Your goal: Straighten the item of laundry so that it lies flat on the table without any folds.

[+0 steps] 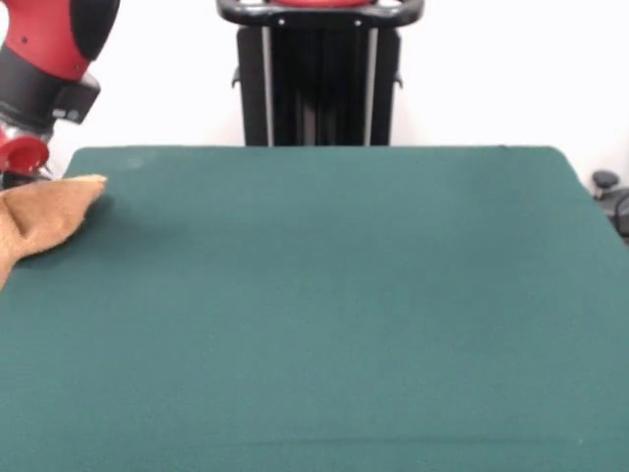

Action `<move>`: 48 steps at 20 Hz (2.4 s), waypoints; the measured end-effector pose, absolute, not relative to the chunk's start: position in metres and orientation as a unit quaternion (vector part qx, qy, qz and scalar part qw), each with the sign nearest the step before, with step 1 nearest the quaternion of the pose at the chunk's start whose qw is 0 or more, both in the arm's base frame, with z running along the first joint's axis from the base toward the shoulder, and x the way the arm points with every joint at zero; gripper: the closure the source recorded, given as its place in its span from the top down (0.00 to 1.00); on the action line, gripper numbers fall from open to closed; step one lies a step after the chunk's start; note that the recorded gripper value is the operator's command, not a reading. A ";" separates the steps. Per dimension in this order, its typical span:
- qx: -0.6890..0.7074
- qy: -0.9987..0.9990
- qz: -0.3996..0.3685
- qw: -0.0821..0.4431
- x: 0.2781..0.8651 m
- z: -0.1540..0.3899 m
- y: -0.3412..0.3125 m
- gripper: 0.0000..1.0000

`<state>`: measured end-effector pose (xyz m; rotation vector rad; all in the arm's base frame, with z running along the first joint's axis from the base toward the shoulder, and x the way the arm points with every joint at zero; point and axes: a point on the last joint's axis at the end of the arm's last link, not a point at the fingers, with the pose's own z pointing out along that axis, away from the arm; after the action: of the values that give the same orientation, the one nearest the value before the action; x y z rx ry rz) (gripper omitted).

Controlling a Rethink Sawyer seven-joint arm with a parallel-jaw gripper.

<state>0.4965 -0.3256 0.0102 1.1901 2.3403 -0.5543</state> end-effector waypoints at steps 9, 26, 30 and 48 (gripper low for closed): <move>0.511 0.821 -0.168 0.192 0.450 0.053 -0.330 0.00; 0.472 0.862 -0.138 0.122 0.411 0.081 -0.335 0.00; 0.451 0.877 -0.134 0.099 0.420 0.091 -0.317 0.00; 0.412 0.898 -0.124 0.090 0.483 0.141 -0.204 0.00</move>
<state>0.4834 -0.2038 0.1413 1.2260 2.6704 -0.3700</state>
